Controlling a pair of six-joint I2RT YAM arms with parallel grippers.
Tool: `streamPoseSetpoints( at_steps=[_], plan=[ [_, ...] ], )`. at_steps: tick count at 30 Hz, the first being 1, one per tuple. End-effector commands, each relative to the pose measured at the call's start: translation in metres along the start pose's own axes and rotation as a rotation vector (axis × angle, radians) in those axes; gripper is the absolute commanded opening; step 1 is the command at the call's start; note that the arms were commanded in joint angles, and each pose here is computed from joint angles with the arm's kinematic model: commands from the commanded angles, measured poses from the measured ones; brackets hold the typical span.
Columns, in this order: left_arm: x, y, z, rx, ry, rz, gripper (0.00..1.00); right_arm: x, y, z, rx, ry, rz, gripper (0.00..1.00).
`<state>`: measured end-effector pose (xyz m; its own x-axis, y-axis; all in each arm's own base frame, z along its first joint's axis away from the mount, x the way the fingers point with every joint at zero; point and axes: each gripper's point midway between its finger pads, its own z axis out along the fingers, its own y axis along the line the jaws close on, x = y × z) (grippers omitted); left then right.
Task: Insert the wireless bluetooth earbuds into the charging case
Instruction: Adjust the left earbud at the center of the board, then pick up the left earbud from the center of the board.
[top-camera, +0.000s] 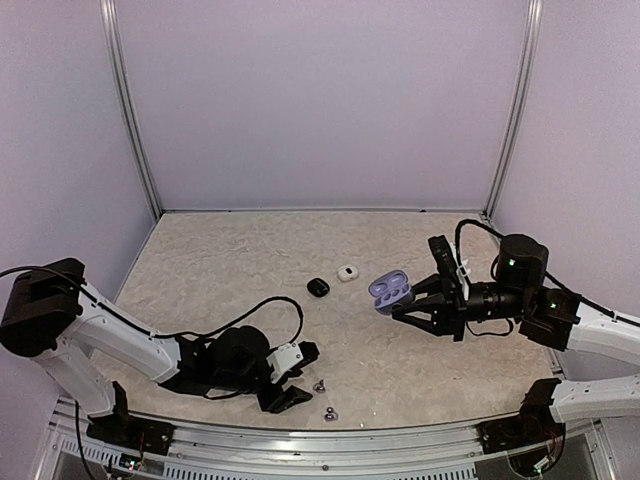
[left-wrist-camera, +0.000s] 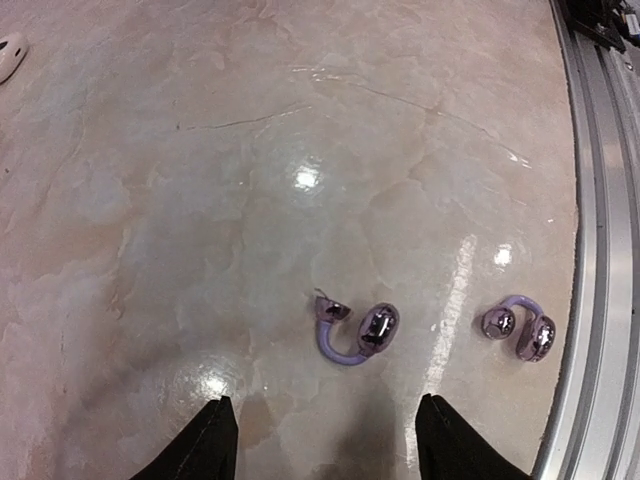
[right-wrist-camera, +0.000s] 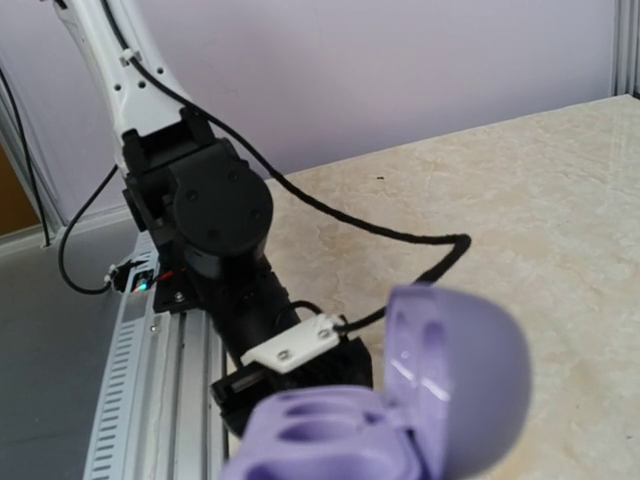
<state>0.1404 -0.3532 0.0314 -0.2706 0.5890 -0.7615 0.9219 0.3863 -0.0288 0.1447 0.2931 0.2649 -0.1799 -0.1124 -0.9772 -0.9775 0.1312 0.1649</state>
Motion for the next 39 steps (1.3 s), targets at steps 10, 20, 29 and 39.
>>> streamPoseSetpoints(
  at_steps=[10,20,29,39],
  plan=[
    [-0.001,-0.025,0.031,0.197,-0.018,0.163,0.60,-0.003,-0.003,-0.002,0.017,-0.017,-0.010,0.06],
    [0.003,-0.012,0.039,0.188,-0.001,0.191,0.54,-0.002,-0.004,0.000,0.010,-0.014,-0.011,0.06],
    [0.008,-0.011,0.043,0.191,0.020,0.184,0.43,-0.002,-0.005,0.000,0.015,-0.013,-0.014,0.06],
    [-0.022,-0.002,0.022,0.125,-0.048,0.153,0.36,-0.004,-0.019,0.000,0.095,-0.037,-0.050,0.04]
  ],
)
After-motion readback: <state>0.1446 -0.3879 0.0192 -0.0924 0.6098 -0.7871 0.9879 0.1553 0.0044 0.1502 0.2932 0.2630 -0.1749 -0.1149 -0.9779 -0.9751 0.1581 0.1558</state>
